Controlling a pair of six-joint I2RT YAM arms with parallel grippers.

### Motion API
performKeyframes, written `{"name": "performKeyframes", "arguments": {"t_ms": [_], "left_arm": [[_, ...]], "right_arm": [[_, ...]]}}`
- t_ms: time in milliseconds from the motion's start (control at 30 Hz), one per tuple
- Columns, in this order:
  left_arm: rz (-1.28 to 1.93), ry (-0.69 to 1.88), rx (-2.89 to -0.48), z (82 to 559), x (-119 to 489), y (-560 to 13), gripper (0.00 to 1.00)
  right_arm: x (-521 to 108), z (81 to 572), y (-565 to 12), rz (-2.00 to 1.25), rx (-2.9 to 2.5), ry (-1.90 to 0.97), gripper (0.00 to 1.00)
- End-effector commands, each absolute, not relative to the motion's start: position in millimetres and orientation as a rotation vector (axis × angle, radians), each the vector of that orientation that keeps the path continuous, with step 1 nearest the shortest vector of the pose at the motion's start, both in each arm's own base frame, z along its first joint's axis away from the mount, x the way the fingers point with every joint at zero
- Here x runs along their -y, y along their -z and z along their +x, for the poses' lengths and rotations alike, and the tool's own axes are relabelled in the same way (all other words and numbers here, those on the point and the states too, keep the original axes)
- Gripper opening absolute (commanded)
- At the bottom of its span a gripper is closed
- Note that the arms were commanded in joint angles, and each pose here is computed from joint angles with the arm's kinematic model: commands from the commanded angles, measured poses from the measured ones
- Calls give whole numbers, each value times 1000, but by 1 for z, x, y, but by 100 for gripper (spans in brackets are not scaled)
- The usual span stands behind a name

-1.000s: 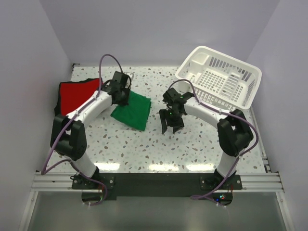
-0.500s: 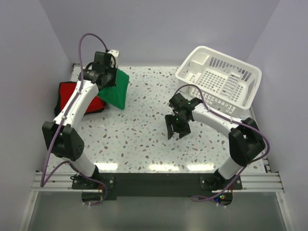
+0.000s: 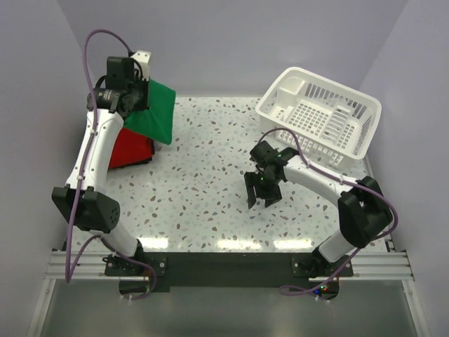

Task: Fold and stack the t-shirts
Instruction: Neatly place the folded tshirt to the corner

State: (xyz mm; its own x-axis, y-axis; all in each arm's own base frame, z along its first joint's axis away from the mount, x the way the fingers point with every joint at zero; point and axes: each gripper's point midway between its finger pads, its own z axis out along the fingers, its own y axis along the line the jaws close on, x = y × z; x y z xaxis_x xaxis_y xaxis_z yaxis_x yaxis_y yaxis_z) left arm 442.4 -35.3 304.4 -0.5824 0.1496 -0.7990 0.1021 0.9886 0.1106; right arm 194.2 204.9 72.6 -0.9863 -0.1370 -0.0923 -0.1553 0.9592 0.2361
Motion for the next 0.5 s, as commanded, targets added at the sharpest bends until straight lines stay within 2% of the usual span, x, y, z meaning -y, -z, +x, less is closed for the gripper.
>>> {"name": "performKeyframes", "arguments": {"t_ms": [0,467], "left_arm": [[176,-70,-2148,441,19,-327,0],[97,-31,-2194,452,-28,-296,0]], "right_arm": [[-202,195,-82,-195,-2994,-383,64],[-194,180,-80,-178,-3004,-397,64]]}}
